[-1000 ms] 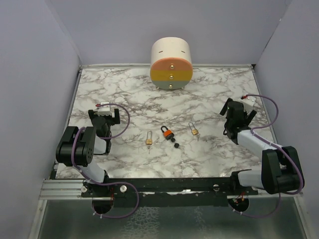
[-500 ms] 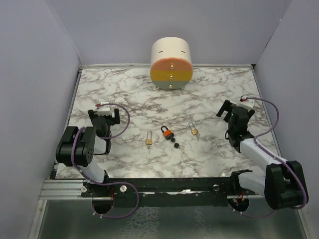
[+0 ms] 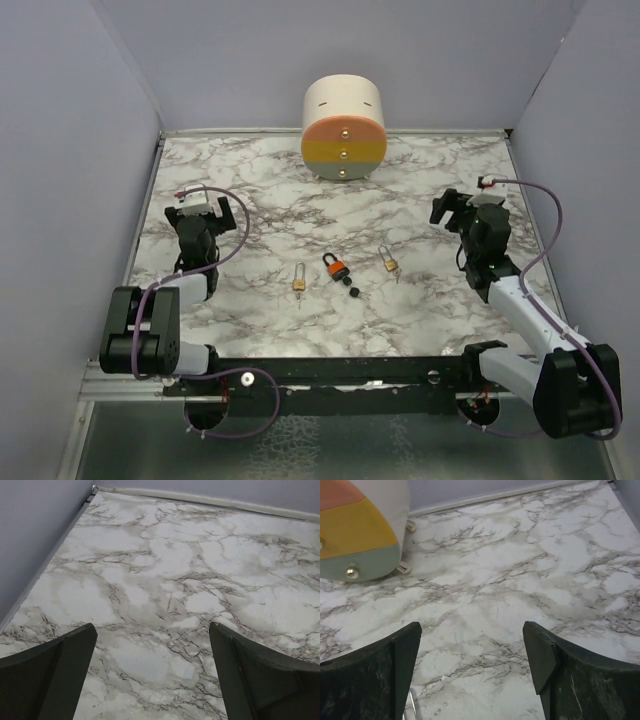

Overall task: Lock with the key
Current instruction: Pick up the lock from the center of the board.

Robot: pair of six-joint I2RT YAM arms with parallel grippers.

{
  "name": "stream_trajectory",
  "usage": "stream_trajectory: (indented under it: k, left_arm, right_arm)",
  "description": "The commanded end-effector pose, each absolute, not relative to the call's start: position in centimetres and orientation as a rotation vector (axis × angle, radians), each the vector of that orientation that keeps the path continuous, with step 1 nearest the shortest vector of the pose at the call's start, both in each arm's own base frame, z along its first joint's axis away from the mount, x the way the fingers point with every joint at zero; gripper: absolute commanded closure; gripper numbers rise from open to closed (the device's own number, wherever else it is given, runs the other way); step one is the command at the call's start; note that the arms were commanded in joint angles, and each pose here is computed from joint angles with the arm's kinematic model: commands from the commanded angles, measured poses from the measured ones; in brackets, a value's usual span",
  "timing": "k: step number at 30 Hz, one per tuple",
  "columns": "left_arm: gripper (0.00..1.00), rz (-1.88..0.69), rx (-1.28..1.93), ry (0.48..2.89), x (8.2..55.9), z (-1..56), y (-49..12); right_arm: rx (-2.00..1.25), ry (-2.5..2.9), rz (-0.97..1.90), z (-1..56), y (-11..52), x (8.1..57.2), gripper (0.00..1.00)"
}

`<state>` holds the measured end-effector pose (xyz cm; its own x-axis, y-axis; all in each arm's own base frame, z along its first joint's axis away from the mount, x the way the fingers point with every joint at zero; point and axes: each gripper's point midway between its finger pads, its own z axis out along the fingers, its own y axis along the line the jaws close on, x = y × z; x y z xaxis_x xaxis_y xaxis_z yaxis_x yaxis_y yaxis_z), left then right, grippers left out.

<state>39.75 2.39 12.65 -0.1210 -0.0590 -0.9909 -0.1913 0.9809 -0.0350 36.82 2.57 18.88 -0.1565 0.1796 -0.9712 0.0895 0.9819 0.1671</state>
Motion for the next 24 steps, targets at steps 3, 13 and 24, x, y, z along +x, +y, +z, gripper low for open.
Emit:
stream_trajectory:
  k: [3,13,24]
  left_arm:
    - [0.01,-0.045,-0.174,1.727,39.1,13.9,-0.5]
    - [0.01,-0.154,0.131,1.680,37.1,17.1,-7.7]
    - [0.01,-0.285,0.141,1.695,34.5,17.4,-11.4]
  right_arm:
    - [0.011,1.776,0.237,19.5,6.1,35.9,0.17]
    - [-0.106,1.935,0.330,15.3,10.7,34.3,0.27]
    - [-0.171,2.111,0.316,11.0,13.3,31.0,0.28]
